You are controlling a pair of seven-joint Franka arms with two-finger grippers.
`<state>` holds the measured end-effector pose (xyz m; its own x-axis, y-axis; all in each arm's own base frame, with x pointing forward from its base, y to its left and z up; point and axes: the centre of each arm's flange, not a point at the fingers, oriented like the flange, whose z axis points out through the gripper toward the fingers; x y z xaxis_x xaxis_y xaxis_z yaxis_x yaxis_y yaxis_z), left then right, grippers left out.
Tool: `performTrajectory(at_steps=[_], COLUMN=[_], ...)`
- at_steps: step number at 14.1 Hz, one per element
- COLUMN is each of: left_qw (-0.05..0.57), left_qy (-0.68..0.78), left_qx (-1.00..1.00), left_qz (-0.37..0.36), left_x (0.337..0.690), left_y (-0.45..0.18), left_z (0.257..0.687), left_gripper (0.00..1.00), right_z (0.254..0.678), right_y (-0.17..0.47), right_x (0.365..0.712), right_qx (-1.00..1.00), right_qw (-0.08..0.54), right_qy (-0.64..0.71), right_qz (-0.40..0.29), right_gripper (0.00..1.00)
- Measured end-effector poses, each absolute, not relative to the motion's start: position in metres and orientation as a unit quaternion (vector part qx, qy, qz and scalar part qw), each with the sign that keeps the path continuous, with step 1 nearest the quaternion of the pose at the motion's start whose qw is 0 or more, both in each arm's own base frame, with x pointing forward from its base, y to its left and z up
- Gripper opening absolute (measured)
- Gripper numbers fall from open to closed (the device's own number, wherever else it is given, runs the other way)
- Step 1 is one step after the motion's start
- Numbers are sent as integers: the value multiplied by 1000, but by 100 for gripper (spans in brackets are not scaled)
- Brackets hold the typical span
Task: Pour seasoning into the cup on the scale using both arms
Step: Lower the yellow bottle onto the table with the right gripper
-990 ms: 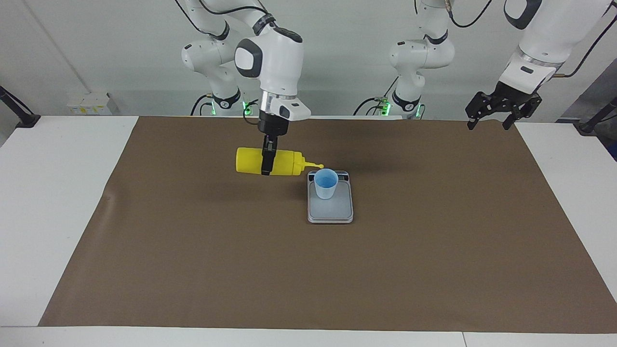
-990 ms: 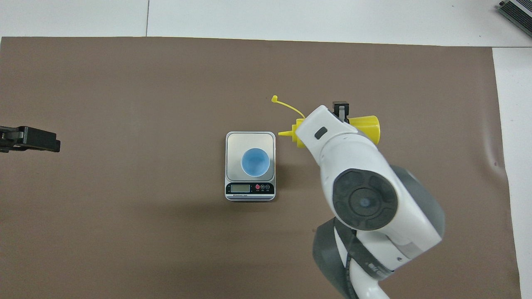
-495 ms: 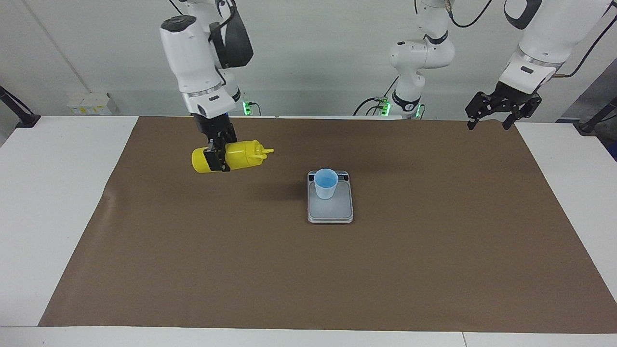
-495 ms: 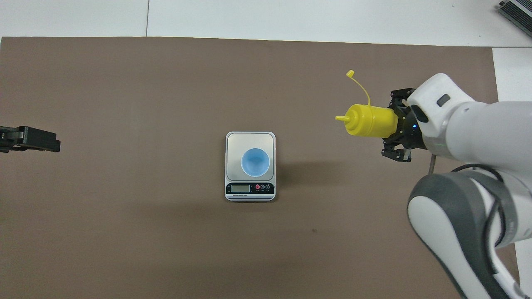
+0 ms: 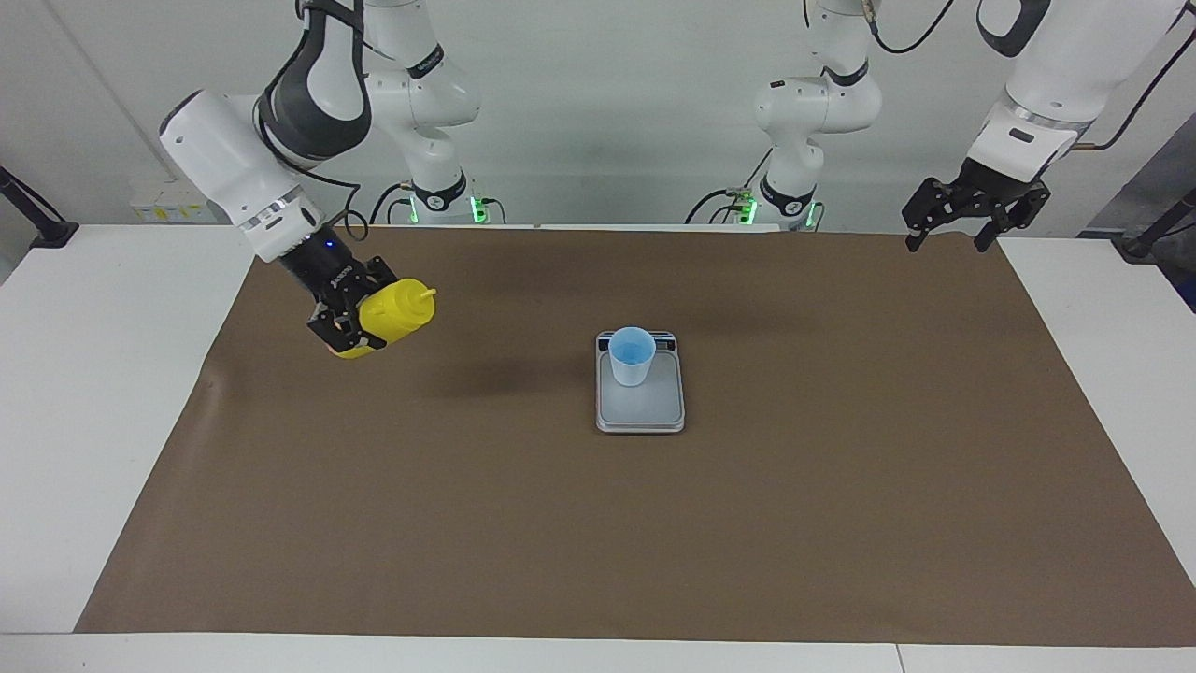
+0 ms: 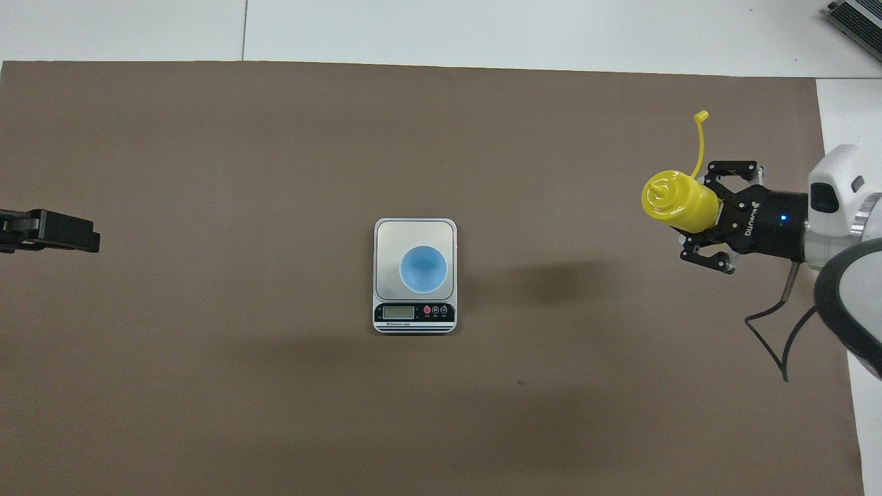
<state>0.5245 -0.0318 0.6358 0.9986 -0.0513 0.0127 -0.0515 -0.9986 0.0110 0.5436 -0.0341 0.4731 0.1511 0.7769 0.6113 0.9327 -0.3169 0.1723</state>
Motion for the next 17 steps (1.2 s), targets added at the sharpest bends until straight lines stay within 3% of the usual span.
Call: performTrajectory(at_steps=[4, 7, 17], left_qw=[6, 6, 6], left_qy=[-26, -26, -26], left_qx=[1000, 1000, 1000], left_qz=[6, 6, 6], left_x=[525, 525, 525], left_y=[-32, -32, -32], left_z=[636, 636, 636], left_gripper=[100, 100, 100], right_z=[447, 426, 343], right_y=[-75, -94, -74], right_x=[524, 514, 521], right_qx=[-757, -750, -727], right_qw=[214, 246, 282], right_qy=[-503, -473, -434], right_qz=[-357, -391, -452], right_gripper=[44, 44, 44])
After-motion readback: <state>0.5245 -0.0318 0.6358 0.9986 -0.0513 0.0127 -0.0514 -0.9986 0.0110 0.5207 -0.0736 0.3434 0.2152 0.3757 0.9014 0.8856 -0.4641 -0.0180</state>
